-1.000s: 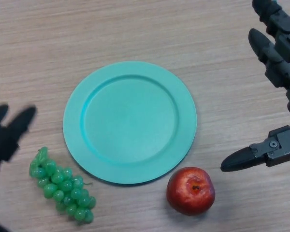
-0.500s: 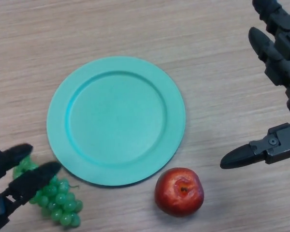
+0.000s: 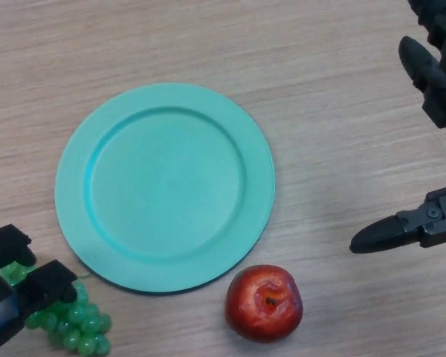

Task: Pick up the green grapes and place it on the plate

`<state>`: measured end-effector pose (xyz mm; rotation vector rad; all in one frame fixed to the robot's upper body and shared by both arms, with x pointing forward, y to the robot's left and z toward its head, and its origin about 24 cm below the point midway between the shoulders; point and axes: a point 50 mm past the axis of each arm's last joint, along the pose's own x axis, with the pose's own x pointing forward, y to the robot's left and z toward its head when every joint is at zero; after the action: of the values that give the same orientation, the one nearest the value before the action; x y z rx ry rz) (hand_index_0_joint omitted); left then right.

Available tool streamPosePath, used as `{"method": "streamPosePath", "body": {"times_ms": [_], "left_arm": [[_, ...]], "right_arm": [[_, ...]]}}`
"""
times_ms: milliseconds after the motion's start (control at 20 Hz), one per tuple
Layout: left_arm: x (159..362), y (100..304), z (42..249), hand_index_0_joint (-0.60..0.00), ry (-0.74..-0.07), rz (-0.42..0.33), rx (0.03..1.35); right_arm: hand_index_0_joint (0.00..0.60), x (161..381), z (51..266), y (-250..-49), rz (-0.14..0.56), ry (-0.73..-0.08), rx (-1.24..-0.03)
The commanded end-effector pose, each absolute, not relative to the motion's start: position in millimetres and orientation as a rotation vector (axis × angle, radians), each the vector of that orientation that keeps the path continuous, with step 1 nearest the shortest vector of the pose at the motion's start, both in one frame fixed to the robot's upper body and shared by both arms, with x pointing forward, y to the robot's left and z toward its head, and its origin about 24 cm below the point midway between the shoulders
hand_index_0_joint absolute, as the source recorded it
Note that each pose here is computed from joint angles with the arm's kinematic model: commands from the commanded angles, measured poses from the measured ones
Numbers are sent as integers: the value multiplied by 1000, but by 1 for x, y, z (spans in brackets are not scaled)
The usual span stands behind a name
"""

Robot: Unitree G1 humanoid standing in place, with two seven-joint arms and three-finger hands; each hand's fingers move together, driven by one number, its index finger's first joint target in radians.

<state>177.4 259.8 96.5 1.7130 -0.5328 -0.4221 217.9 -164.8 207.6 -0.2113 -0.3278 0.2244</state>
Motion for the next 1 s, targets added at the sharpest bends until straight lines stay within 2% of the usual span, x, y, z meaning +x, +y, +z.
{"method": "streamPosePath", "body": {"times_ms": [50,150,300,450,500,550,750,850,1000], "left_arm": [[173,273,105,-600,-559,-414,1812],[175,272,101,-600,-586,-410,1856],[172,273,106,-600,-633,-393,1871],[168,271,130,-600,-713,-312,1812],[167,270,136,-600,-734,-289,1791],[162,267,149,-600,-763,-265,1699],[152,268,185,-600,-802,-202,1515],[149,268,193,-600,-830,-176,1474],[145,266,197,-600,-836,-174,1432]], "right_arm": [[0,203,237,-172,181,-557,-248],[0,202,237,-171,180,-559,-241],[0,201,238,-171,185,-558,-242],[0,200,239,-169,187,-560,-241],[0,200,240,-169,187,-560,-240],[0,200,241,-169,186,-561,-240],[0,199,241,-168,185,-565,-241],[0,200,241,-168,184,-567,-243],[0,200,240,-167,184,-565,-246]]}}
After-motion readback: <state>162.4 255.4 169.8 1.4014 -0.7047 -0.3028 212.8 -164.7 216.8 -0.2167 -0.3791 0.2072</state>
